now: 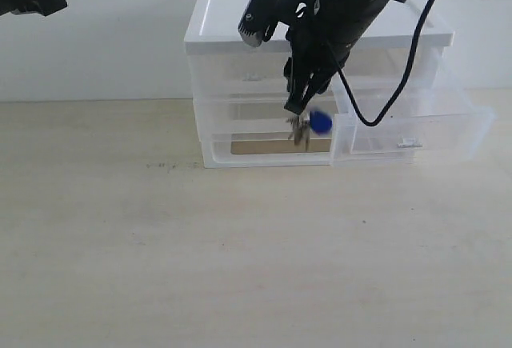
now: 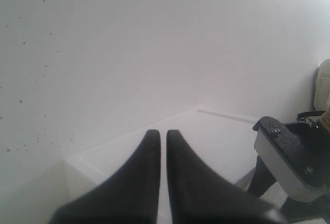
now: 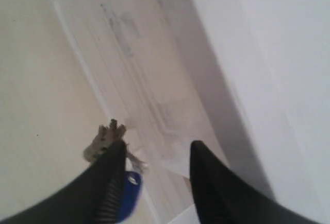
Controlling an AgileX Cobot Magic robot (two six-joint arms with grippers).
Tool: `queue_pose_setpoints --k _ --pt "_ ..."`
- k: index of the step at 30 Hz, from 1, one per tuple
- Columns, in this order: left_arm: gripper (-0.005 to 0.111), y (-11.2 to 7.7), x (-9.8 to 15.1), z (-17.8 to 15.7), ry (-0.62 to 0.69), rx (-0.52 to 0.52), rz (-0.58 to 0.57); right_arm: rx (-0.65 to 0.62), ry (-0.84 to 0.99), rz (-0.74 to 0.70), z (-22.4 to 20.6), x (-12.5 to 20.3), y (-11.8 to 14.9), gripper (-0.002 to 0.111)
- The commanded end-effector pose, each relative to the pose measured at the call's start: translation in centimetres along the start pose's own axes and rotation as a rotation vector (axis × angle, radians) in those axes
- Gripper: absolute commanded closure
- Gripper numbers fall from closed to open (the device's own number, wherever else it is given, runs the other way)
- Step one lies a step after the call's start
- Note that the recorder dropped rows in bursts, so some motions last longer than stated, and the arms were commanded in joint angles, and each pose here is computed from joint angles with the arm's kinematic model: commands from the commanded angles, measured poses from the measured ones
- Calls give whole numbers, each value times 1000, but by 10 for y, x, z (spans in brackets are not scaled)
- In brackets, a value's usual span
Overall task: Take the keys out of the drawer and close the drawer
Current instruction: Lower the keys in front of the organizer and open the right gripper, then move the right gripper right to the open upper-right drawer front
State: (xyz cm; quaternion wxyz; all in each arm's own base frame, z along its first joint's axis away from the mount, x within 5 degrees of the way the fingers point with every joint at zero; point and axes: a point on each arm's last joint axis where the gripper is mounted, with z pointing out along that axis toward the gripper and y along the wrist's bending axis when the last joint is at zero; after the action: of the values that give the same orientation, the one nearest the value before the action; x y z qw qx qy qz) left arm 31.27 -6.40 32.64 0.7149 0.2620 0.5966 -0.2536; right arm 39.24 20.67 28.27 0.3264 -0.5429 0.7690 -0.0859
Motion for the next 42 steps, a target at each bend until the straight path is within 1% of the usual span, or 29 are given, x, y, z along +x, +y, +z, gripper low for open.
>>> queue_pose_setpoints --k 1,7,9,11,13,14,15,18,21,25,29,32,35,38,40,42 --pt "102 -1 -3 -2 -22 1 -2 62 -42 6 -6 -3 -8 53" --pt "102 -1 -3 -2 -21 2 -1 64 -47 56 -7 -3 -9 53" --pt "102 -1 -3 -2 -21 2 -1 65 -48 94 -11 -3 -10 56" --pt "102 -1 -3 -2 -21 5 0 65 -46 132 -19 -3 -11 68" --pt "102 -2 -3 -2 -23 6 0 69 -49 166 -30 -3 -13 85" --pt "102 -2 -3 -2 -23 6 0 68 -44 181 -37 -3 -13 98" --pt "102 -2 -3 -2 -23 6 0 67 -43 189 -43 -3 -14 108" --pt "102 -2 -3 -2 -23 6 0 68 -37 232 -63 -1 -16 109" --pt "102 -2 -3 -2 -23 6 0 71 -34 342 -86 3 -15 109" --pt "102 -2 -3 -2 -24 7 0 114 -135 407 -106 13 -7 109" --pt "102 -2 -3 -2 -24 7 0 142 -203 459 -121 36 14 109" --pt "102 -2 -3 -2 -24 7 -3 188 -323 506 -130 56 34 109" --pt "102 -2 -4 -2 -26 9 -3 184 -432 563 -128 79 62 109" --pt "102 -2 -4 -2 -26 9 -3 158 -504 573 -121 97 87 109" --pt "102 -2 -3 -2 -23 12 -5 155 -519 601 -113 111 95 109" --pt "102 -2 -3 -2 -22 13 -6 182 -515 681 -105 131 96 109"
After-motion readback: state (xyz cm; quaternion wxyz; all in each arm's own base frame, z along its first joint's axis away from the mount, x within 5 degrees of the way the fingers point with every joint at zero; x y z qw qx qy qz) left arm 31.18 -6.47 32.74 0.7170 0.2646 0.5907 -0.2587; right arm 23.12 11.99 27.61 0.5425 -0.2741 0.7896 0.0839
